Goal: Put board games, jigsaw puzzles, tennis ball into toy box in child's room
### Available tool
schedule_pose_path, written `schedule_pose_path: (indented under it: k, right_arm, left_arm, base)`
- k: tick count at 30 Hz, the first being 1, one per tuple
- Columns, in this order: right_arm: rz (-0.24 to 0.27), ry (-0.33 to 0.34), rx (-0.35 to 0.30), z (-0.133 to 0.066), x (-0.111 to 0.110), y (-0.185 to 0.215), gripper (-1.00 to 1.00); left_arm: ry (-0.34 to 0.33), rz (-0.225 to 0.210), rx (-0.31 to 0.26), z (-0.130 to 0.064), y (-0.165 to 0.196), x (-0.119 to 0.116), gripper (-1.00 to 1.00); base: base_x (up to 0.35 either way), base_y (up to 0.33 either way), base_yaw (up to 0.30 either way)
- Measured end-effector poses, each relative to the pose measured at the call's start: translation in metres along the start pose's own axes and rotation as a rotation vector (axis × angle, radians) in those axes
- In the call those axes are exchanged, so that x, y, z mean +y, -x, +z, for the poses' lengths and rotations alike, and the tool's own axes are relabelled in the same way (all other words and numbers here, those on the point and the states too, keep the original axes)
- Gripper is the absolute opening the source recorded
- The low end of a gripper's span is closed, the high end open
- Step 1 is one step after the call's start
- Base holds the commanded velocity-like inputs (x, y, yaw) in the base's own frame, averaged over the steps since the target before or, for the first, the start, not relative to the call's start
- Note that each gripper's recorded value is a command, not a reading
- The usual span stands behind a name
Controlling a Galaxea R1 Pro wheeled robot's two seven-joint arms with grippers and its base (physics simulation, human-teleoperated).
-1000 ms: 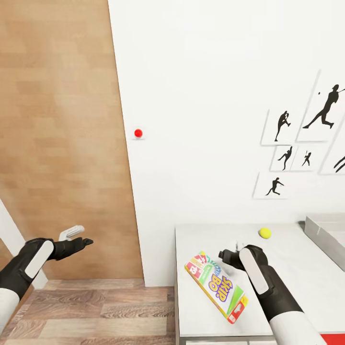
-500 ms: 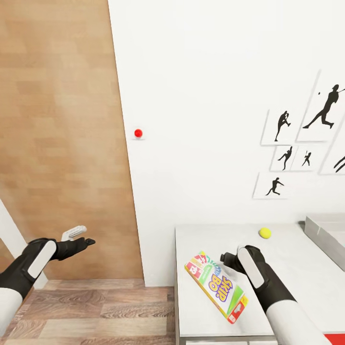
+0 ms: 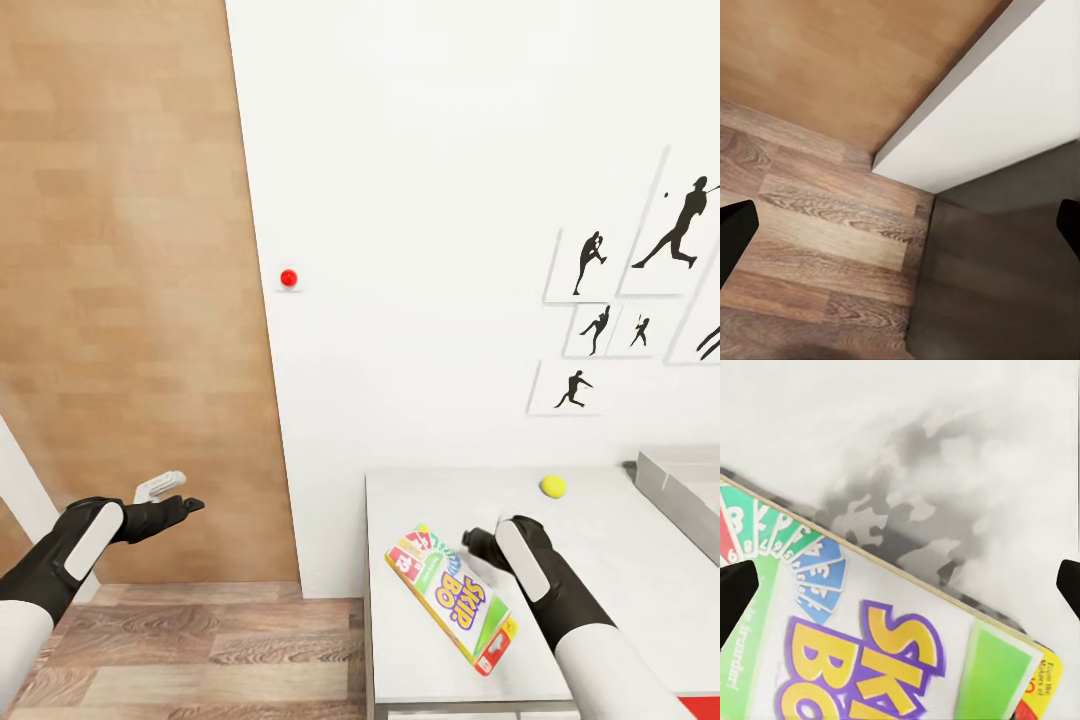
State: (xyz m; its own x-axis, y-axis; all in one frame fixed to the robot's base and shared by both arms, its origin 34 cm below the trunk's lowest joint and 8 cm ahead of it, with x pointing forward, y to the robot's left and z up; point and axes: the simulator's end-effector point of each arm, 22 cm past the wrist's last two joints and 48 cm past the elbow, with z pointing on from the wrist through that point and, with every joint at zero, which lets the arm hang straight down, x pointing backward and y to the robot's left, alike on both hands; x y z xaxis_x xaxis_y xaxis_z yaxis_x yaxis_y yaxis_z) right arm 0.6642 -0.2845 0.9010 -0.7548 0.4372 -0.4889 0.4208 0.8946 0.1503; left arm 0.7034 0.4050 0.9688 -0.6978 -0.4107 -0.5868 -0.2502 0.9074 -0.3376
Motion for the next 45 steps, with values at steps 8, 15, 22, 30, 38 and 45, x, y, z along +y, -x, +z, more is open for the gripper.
schedule_pose_path:
  k: [8, 15, 22, 30, 38, 45]
  right_arm:
    - [0.006, -0.010, -0.011, 0.001, -0.007, 0.004, 1.00]
    - [0.007, -0.017, -0.013, 0.002, -0.012, 0.006, 1.00]
    - [0.005, -0.017, 0.023, 0.008, -0.012, 0.004, 1.00]
    - [0.011, 0.062, 0.071, 0.019, -0.007, 0.005, 1.00]
    - [0.016, 0.074, 0.070, 0.020, -0.017, 0.012, 1.00]
    - [0.011, 0.075, 0.086, 0.020, -0.019, 0.009, 1.00]
  left_arm:
    - [-0.001, 0.000, 0.001, 0.000, 0.000, -0.001, 1.00]
    - [-0.002, 0.000, 0.001, 0.000, -0.001, -0.001, 1.00]
    - [-0.002, 0.000, 0.001, 0.001, -0.001, -0.001, 1.00]
    - [-0.004, 0.000, 0.002, 0.001, -0.001, -0.003, 1.00]
    - [-0.004, 0.001, 0.002, 0.001, -0.001, -0.003, 1.00]
    - [-0.005, 0.001, 0.002, 0.001, -0.002, -0.003, 1.00]
  base:
    - [0.000, 0.006, 0.000]
    - [0.000, 0.063, 0.000]
    - [0.000, 0.008, 0.000]
    - [0.000, 0.001, 0.000]
    - [0.000, 0.000, 0.000]
    - [0.000, 0.000, 0.000]
